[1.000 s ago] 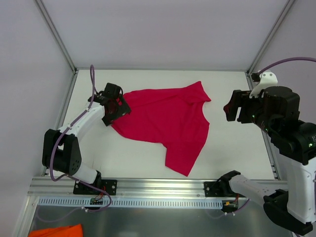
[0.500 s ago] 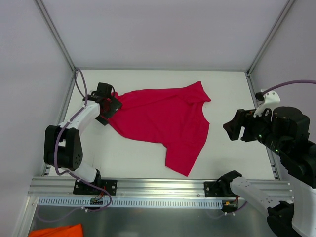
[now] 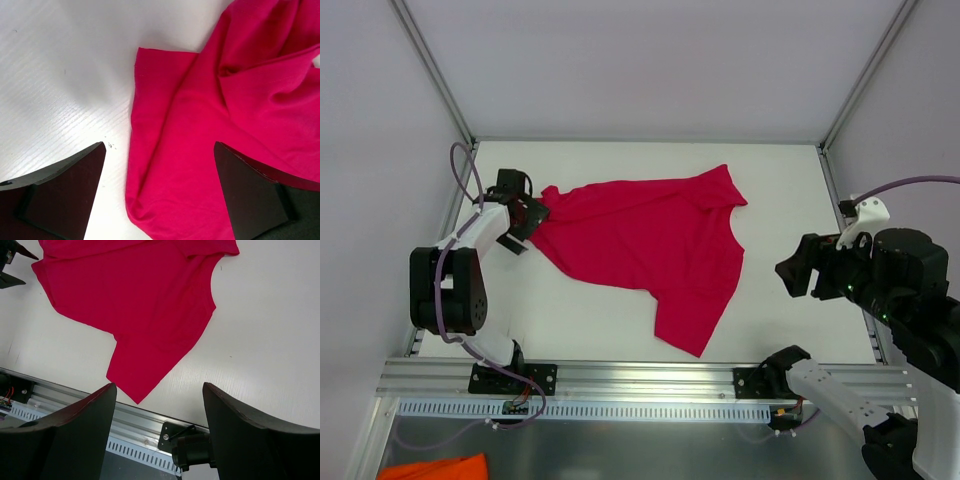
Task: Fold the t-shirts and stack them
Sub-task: Flatten out the tshirt
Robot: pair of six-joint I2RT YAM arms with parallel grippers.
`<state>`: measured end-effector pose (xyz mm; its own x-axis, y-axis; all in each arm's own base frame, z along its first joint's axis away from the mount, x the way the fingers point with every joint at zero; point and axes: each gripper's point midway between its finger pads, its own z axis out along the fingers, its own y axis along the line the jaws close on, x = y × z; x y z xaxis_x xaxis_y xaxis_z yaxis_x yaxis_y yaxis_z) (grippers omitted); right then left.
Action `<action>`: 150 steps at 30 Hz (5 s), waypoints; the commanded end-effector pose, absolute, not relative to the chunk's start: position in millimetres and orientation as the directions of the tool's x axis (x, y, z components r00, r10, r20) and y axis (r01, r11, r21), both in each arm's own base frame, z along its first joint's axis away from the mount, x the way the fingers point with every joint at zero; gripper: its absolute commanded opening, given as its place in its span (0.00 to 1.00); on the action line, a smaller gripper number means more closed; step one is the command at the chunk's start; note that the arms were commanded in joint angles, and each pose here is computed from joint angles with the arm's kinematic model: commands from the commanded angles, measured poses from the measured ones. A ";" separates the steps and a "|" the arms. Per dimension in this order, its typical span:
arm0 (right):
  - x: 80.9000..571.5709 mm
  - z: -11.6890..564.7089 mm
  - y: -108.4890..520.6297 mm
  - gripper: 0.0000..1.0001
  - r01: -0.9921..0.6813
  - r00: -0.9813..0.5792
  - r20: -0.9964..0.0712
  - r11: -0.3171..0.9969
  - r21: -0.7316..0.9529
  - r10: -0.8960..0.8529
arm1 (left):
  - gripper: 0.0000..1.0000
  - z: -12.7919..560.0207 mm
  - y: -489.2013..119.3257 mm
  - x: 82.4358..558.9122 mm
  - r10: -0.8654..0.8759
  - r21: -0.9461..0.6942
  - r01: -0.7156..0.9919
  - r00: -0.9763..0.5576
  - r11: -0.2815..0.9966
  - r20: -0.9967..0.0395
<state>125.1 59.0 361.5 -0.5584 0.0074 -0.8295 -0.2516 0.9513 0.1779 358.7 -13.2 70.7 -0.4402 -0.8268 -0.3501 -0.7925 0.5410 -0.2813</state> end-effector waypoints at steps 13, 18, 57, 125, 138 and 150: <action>105.9 371.3 47.8 0.74 -0.224 -0.573 -0.819 0.957 0.185 0.024 | 0.65 23.2 -13.6 360.1 -0.850 -0.311 -0.792 -0.463 0.524 -0.253; 106.6 371.0 47.9 0.74 -0.222 -0.573 -0.819 0.957 0.186 0.026 | 0.49 22.1 -12.7 360.9 -0.842 -0.299 -0.789 -0.475 0.536 -0.255; 146.1 385.6 75.6 0.75 -0.269 -0.531 -0.846 0.937 0.221 0.047 | 0.00 84.4 -5.5 177.0 -0.874 -0.229 -0.861 -0.382 0.455 -0.301; 174.9 338.7 94.6 0.73 -0.208 -0.664 -0.746 0.947 0.244 0.046 | 0.40 47.9 -32.2 312.5 -0.822 -0.274 -0.776 -0.515 0.568 -0.246; 177.1 330.2 90.8 0.73 -0.197 -0.677 -0.736 0.957 0.214 0.026 | 0.77 60.4 -18.3 322.3 -0.792 -0.201 -0.779 -0.520 0.593 -0.321; 166.7 339.9 70.1 0.74 -0.161 -0.651 -0.759 0.975 0.154 0.013 | 0.54 44.6 -15.5 321.5 -0.789 -0.127 -0.796 -0.541 0.592 -0.292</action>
<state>171.5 80.7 327.4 -0.6848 0.0133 -0.7287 -0.1723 0.9685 0.1796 320.4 -18.5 40.1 -0.5317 -0.8030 -0.2693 -0.7982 0.5814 -0.1576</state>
